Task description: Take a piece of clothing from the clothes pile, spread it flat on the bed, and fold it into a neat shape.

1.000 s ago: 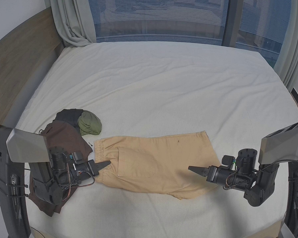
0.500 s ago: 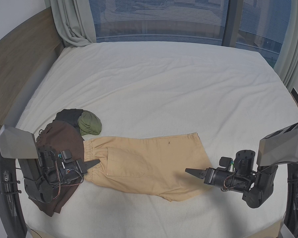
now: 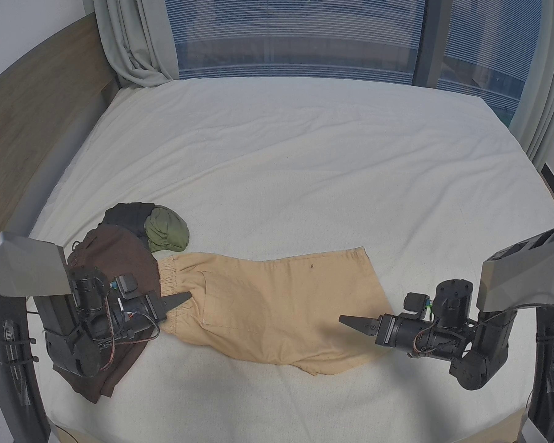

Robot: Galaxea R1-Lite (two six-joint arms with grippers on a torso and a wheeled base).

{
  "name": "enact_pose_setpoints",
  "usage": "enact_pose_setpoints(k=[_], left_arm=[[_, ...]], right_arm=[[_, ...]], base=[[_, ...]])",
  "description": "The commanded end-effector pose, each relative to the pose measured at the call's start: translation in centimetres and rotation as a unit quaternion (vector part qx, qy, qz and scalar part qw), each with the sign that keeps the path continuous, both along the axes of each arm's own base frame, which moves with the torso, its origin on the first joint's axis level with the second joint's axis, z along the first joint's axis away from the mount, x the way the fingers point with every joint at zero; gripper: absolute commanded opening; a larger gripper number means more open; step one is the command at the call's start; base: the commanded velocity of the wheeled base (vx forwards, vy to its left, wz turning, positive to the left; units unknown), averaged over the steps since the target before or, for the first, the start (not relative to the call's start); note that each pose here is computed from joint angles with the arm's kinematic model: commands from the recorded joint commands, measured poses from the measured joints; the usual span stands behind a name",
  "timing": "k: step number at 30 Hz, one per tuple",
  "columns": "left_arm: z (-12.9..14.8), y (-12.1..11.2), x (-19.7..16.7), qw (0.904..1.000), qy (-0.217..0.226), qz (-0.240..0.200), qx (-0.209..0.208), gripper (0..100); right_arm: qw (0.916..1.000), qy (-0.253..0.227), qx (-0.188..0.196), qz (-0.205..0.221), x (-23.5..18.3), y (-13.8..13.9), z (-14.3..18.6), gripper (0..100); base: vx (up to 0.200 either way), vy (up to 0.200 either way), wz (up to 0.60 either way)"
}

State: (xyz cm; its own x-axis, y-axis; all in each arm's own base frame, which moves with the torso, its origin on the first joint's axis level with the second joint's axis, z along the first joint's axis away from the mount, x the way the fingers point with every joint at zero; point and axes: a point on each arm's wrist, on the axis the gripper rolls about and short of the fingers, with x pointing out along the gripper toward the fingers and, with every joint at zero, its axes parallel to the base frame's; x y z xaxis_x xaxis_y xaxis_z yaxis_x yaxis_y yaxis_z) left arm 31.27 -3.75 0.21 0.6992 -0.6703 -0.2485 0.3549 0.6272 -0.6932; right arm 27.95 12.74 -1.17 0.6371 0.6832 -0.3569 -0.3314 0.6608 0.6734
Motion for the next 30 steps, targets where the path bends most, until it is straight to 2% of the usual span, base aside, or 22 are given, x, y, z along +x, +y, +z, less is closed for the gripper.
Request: enact_pose_setpoints(k=[1, 4, 15, 22, 30], left_arm=[[1.3, -1.6, 0.0, 0.9995, -0.021, -0.023, -0.005, 0], [1.7, -2.2, 0.1, 0.999, -0.031, -0.031, -0.005, 0], [3.1, -7.2, 1.1, 0.9952, -0.072, -0.063, -0.017, 0], [3.9, -9.7, 1.3, 0.9928, -0.076, -0.081, -0.044, 0], [3.9, -11.7, 1.3, 0.99, -0.079, -0.105, -0.05, 0]], right_arm=[[0.9999, -0.011, 0.005, 0.009, -0.2, 0.4, 0.8, 100], [0.9998, -0.014, 0.006, 0.009, -0.2, 0.5, 1.0, 100], [0.9995, -0.027, 0.013, 0.006, -0.1, 0.4, 1.8, 100], [0.9993, -0.035, 0.017, 0.003, 0.1, 0.3, 2.2, 100], [0.9987, -0.044, 0.023, -0.002, 0.5, 0.2, 2.7, 100]], base=[[0.0, 0.0, 0.0], [0.0, 0.0, 0.0], [0.0, 0.0, 0.0], [0.0, 0.0, 0.0], [0.0, 0.0, 0.0]])
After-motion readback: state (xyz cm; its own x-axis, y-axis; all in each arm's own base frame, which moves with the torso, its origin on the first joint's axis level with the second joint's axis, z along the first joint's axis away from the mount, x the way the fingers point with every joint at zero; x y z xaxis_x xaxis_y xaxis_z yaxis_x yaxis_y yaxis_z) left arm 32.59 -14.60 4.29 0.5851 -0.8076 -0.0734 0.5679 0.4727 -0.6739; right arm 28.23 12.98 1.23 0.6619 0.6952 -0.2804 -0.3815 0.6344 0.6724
